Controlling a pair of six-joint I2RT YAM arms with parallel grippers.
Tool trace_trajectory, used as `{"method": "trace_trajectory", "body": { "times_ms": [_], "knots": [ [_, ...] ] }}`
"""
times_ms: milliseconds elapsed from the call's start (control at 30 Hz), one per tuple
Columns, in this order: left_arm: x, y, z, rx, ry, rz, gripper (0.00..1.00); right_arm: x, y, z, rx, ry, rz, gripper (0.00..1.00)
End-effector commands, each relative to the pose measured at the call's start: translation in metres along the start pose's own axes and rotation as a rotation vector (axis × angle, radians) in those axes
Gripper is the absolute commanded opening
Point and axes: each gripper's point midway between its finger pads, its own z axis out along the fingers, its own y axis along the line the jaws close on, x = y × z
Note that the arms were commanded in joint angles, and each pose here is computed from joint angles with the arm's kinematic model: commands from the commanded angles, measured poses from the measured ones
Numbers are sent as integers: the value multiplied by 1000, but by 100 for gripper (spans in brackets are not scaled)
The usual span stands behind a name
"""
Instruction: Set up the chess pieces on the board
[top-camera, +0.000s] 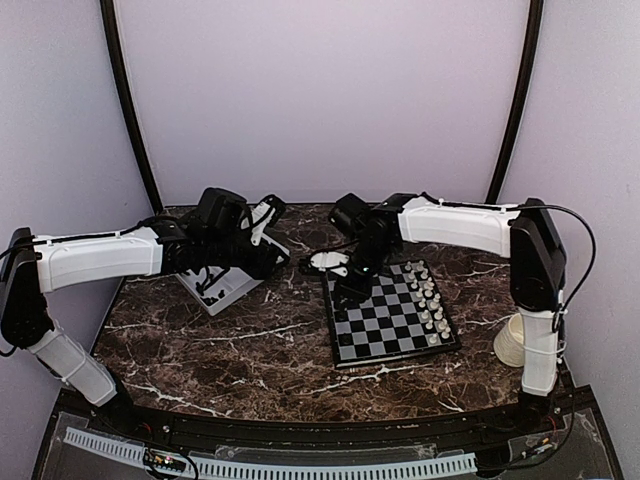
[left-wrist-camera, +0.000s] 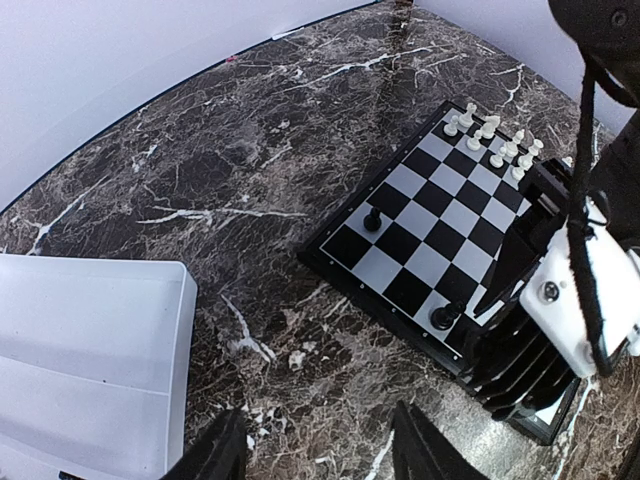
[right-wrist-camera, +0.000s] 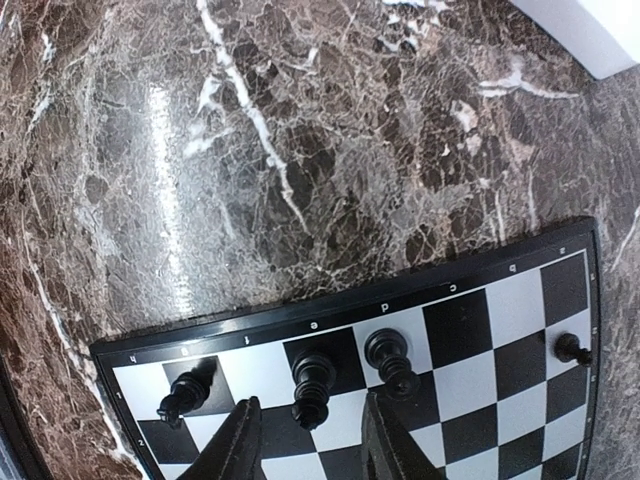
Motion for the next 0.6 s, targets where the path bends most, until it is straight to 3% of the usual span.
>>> {"method": "trace_trajectory", "body": {
  "times_ms": [0,200,333,467,567],
  "knots": [
    [-9,6,-3,-24,-13,2,52,-26,-3,-44,62,-81,-31,36],
    [6,52,-4,-248,48,-3,53,-14,-29,-88,134,-156,32,37],
    [25,107,-13,-460,159,-104,56,25,-56,-110,207,-200,124,37],
    [51,163,-23,-534,275,-332,50,68,-79,-127,265,-227,235,37],
    [79,183,-21,-487,348,-499,45,83,-88,-136,296,-239,271,38]
  ]
}}
